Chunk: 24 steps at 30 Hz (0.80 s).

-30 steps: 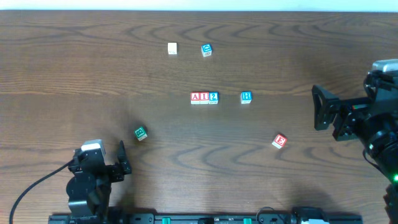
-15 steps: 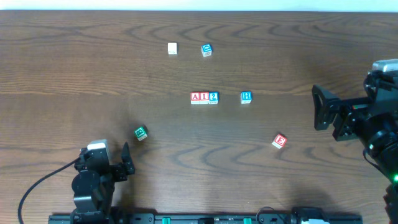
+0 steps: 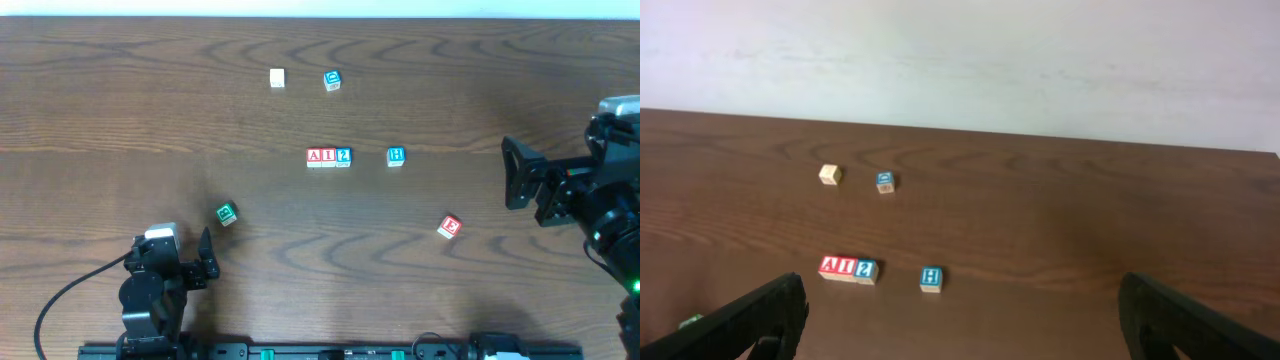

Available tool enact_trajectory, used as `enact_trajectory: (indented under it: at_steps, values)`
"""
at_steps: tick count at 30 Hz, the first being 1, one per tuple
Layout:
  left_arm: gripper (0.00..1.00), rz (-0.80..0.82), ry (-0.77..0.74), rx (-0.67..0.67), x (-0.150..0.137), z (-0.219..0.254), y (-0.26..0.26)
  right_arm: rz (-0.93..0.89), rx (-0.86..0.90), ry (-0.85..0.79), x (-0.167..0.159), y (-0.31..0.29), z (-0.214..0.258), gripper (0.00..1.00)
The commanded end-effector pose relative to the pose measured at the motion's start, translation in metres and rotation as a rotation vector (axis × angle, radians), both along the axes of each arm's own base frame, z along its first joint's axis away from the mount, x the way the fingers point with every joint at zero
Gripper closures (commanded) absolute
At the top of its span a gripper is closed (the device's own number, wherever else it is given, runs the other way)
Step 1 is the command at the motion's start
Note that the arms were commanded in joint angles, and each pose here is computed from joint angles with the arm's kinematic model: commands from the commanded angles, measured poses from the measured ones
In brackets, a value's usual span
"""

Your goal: Spell out Ai2

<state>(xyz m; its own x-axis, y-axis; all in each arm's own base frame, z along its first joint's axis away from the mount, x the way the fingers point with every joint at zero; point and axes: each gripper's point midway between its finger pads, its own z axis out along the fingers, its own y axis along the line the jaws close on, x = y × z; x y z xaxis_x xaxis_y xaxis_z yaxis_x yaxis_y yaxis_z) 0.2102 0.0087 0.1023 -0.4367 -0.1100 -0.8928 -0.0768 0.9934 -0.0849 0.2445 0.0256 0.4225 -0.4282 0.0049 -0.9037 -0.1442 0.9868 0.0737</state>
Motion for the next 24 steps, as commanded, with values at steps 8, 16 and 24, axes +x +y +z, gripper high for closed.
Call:
enact_trajectory:
  at_steps: [8, 16, 24]
  values:
    - [0.05, -0.005, 0.003, 0.016, 0.001, -0.004, 0.0, 0.0, -0.008, -0.007, -0.001, -0.001, 0.002, 0.01]
    - [0.05, -0.005, 0.003, 0.016, 0.0, -0.004, 0.0, 0.0, -0.008, -0.007, -0.001, -0.001, 0.002, 0.01]
    - [0.05, -0.005, 0.003, 0.016, 0.0, -0.004, 0.0, -0.1, -0.109, 0.093, -0.014, -0.025, -0.039, 0.01]
